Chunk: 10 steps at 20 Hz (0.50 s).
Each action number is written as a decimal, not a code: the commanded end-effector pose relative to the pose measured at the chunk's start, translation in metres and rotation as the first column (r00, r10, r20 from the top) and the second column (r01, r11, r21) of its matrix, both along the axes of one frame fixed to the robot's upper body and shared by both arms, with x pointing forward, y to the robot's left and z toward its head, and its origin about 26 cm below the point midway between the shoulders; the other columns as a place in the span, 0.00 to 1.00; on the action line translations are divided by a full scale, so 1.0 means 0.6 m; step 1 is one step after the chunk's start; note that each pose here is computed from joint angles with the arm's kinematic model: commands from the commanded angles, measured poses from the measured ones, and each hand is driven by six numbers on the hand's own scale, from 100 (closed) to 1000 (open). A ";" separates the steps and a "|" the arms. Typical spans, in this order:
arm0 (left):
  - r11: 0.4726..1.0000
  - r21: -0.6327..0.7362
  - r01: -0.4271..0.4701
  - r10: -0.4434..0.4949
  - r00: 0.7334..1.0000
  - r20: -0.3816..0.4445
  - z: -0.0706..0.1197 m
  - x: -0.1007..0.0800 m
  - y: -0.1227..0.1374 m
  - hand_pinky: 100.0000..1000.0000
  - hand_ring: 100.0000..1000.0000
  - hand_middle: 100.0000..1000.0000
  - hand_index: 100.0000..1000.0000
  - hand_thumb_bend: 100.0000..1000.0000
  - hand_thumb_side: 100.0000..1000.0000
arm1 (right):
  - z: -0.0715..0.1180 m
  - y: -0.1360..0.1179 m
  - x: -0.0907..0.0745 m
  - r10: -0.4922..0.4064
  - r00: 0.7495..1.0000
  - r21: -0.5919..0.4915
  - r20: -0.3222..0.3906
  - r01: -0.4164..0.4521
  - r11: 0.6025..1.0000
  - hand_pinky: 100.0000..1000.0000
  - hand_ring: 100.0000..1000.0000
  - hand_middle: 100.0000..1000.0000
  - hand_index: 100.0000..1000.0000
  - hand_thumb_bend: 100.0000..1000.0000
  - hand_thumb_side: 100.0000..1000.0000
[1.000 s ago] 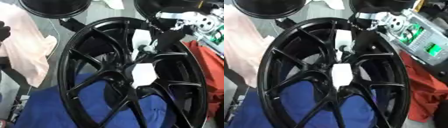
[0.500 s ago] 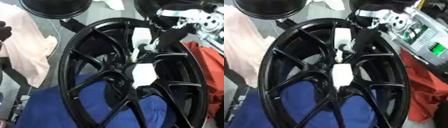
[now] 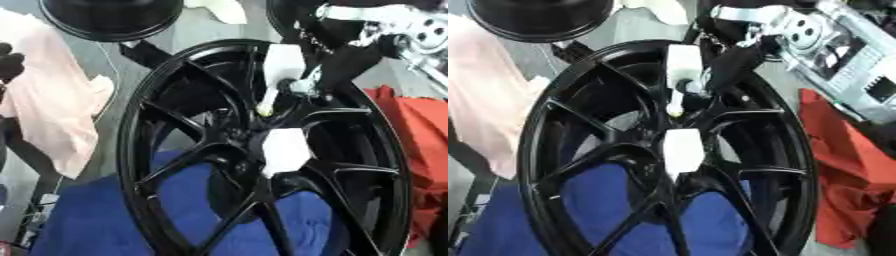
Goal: Pull the pin out of the wheel hub.
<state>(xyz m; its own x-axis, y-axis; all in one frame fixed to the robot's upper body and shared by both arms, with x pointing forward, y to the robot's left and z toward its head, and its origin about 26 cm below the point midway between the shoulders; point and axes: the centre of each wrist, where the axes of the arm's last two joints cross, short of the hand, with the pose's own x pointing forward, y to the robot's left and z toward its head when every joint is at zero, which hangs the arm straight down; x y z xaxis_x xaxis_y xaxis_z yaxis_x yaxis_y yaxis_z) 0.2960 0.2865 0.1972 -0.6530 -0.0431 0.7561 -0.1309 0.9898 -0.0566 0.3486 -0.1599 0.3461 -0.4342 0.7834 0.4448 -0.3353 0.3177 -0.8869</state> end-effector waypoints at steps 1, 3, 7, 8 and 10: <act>1.000 0.010 -0.001 0.000 1.000 0.020 0.010 -0.004 0.002 0.83 0.70 0.62 0.73 0.07 0.75 | 0.035 -0.018 -0.002 -0.022 0.998 0.020 0.056 0.021 1.000 0.47 0.42 0.27 0.43 0.16 0.00; 1.000 0.009 -0.001 0.001 1.000 0.019 0.010 -0.004 0.003 0.83 0.70 0.62 0.73 0.07 0.75 | 0.042 -0.021 0.000 -0.024 0.998 0.037 0.063 0.022 0.999 0.46 0.42 0.27 0.43 0.15 0.00; 1.000 0.006 -0.001 0.001 1.000 0.017 0.009 -0.004 0.003 0.83 0.70 0.62 0.73 0.07 0.74 | 0.058 -0.027 0.003 -0.030 0.996 0.078 0.088 0.023 0.997 0.45 0.41 0.26 0.42 0.12 0.00; 1.000 0.006 -0.001 0.001 1.000 0.016 0.009 -0.004 0.003 0.83 0.70 0.62 0.72 0.07 0.74 | 0.062 -0.028 0.005 -0.032 0.995 0.089 0.093 0.024 0.996 0.45 0.41 0.26 0.42 0.11 0.00; 1.000 0.005 0.000 0.000 1.000 0.015 0.009 -0.004 0.003 0.83 0.70 0.62 0.72 0.07 0.74 | 0.069 -0.031 0.009 -0.038 0.994 0.104 0.105 0.027 0.994 0.44 0.40 0.26 0.42 0.11 0.00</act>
<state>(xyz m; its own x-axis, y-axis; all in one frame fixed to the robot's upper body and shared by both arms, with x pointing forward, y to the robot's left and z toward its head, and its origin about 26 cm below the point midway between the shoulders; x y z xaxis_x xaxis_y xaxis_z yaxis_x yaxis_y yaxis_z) 0.2958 0.2869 0.1964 -0.6496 -0.0401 0.7593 -0.1296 0.9898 -0.0586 0.3559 -0.1721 0.3728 -0.4474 0.7537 0.4814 -0.2709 0.3988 -0.8761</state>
